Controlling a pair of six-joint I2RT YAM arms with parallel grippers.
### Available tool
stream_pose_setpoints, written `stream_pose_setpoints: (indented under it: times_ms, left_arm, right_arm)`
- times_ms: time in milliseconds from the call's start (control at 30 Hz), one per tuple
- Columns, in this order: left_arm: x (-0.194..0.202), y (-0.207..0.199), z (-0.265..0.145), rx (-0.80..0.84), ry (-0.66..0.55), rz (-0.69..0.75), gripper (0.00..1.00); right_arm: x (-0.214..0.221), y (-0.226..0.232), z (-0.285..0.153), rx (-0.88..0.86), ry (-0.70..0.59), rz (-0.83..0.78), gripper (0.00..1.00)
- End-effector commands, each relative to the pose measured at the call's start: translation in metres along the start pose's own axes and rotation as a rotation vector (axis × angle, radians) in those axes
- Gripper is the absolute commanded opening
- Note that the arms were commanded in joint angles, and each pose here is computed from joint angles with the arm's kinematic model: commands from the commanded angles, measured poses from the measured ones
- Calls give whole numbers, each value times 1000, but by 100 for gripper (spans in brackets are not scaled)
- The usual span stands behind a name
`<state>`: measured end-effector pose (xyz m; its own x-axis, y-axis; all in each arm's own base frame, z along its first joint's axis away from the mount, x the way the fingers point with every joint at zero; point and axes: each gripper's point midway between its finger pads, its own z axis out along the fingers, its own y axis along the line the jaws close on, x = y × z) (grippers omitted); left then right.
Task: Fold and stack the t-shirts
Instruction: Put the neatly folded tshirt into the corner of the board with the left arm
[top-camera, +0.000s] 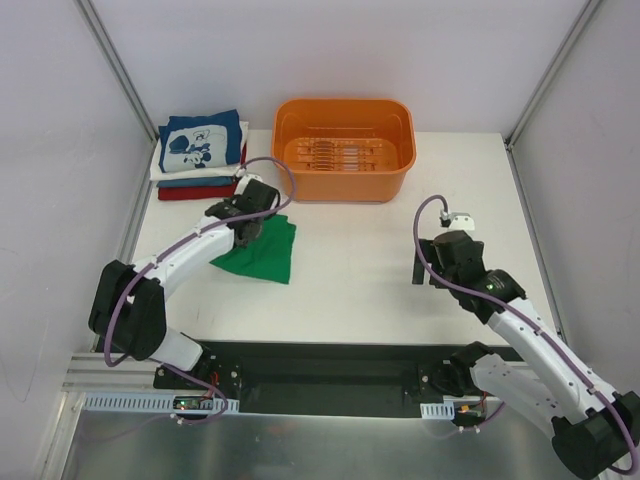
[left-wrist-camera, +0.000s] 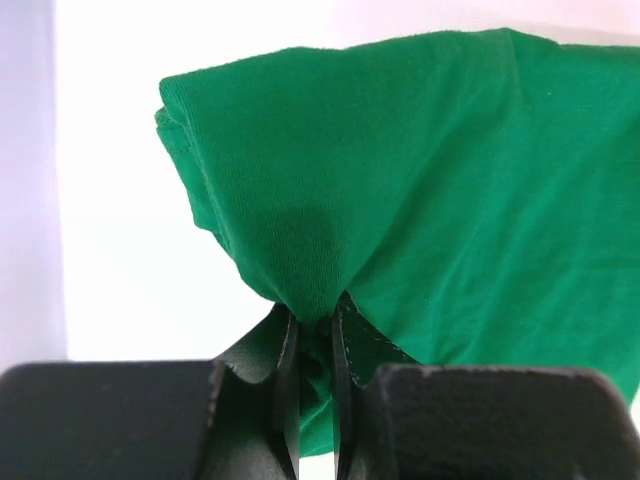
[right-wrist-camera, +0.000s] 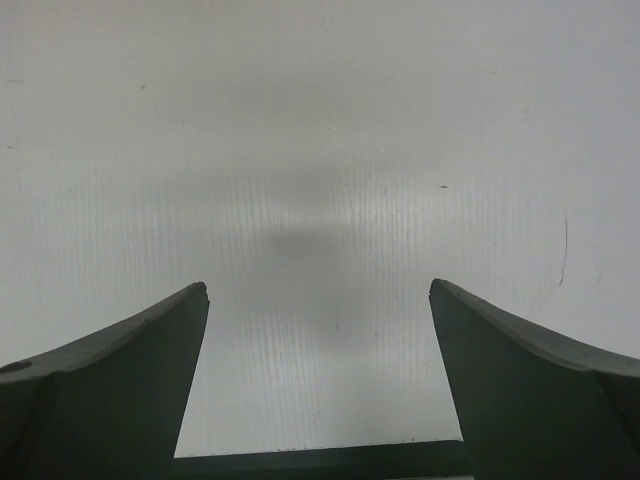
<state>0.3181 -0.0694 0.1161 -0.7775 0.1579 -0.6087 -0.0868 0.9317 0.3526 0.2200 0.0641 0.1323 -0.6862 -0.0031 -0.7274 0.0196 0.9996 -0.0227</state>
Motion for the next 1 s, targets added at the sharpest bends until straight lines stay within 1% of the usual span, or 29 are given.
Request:
stream_pose_setpoints:
  times_ms: [0, 67, 100, 133, 200, 333, 567, 700, 767, 800, 867, 900, 967]
  left_arm:
    - [-58, 44, -2, -69, -100, 70, 0]
    - [-72, 51, -3, -64, -115, 109, 0]
    - [-85, 59, -4, -69, -132, 98, 0]
    - [-92, 61, -5, -58, -140, 122, 0]
    - [-112, 63, -9, -22, -173, 113, 0]
    - [-139, 71, -14, 3, -218, 143, 0]
    - [-182, 86, -18, -46, -272, 219, 0]
    - [-219, 94, -32, -61, -337, 215, 0]
    - [-231, 97, -35, -67, -352, 216, 0]
    - [-243, 102, -39, -77, -370, 204, 0]
    - [-256, 108, -41, -93, -385, 194, 0]
    - [-271, 111, -43, -98, -409, 176, 0]
    - [-283, 116, -43, -98, -424, 161, 0]
  right_arm:
    - [-8, -14, -3, 53, -65, 45, 97]
    - [-8, -18, -3, 69, -69, 50, 97]
    - [-9, -18, -4, 68, -74, 53, 97]
    - [-8, -18, -4, 70, -72, 54, 97]
    - [-8, -22, -3, 86, -74, 58, 97]
    - [-7, -27, -2, 116, -65, 62, 97]
    - [-4, -29, 3, 139, -41, 61, 97]
    - [-2, -32, 6, 158, -29, 60, 97]
    - [-1, -32, 7, 162, -22, 65, 97]
    - [0, -32, 7, 162, -18, 64, 97]
    - [1, -35, 7, 175, -23, 68, 97]
    - [0, -36, 6, 176, -29, 74, 97]
    - [0, -37, 6, 180, -37, 77, 97]
